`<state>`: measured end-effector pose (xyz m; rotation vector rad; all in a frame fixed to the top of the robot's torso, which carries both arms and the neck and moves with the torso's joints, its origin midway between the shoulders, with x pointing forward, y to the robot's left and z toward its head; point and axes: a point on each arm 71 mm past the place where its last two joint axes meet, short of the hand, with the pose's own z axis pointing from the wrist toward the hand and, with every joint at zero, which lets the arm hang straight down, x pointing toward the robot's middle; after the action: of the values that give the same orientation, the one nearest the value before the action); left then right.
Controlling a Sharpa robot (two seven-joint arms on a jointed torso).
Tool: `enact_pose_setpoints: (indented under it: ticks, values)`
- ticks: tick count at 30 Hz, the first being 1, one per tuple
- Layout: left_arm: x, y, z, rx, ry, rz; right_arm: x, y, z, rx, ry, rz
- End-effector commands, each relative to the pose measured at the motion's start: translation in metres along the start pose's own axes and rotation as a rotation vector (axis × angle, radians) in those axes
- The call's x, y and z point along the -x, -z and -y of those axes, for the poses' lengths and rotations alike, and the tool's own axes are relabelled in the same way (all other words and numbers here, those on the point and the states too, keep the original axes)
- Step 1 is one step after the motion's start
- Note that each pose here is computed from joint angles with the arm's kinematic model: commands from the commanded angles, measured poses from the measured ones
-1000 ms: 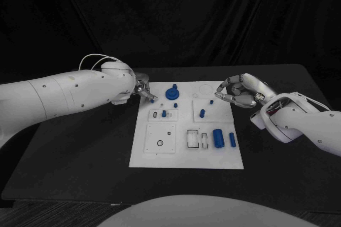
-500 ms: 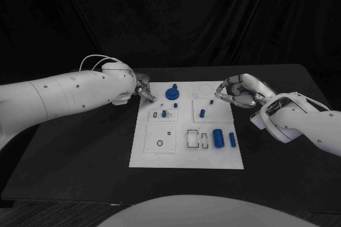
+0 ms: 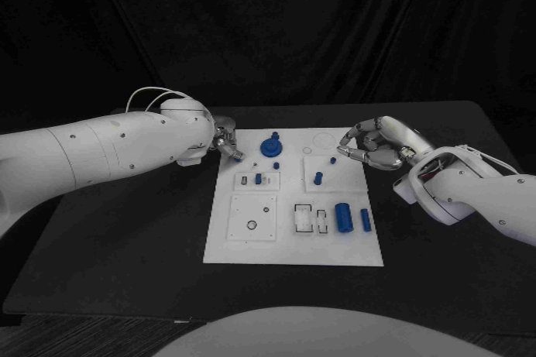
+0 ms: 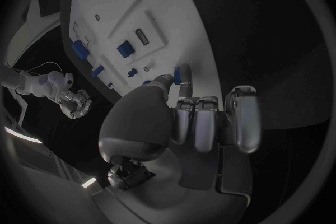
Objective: Assemble the parts on the task board
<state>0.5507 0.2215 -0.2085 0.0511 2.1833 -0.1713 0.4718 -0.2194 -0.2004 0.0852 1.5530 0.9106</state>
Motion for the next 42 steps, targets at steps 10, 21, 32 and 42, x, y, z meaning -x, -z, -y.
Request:
enact_pose_setpoints:
  ticks: [10, 21, 32, 42]
  values:
    - [-0.001, 0.0047, -0.0017, -0.019, 0.032, 0.038, -0.001, 0.001, 0.003, -0.023, -0.001, -0.009]
    - [-0.0004, 0.0196, -0.0051, -0.028, 0.142, 0.054, 0.0, 0.001, 0.004, -0.032, -0.001, -0.011]
    - [-0.0095, 0.0459, -0.0044, -0.052, 0.205, 0.031, 0.0, 0.002, 0.004, -0.042, -0.001, -0.01]
    - [-0.0181, 0.0609, -0.0036, -0.055, 0.216, 0.024, 0.0, 0.002, 0.005, -0.045, -0.001, -0.008]
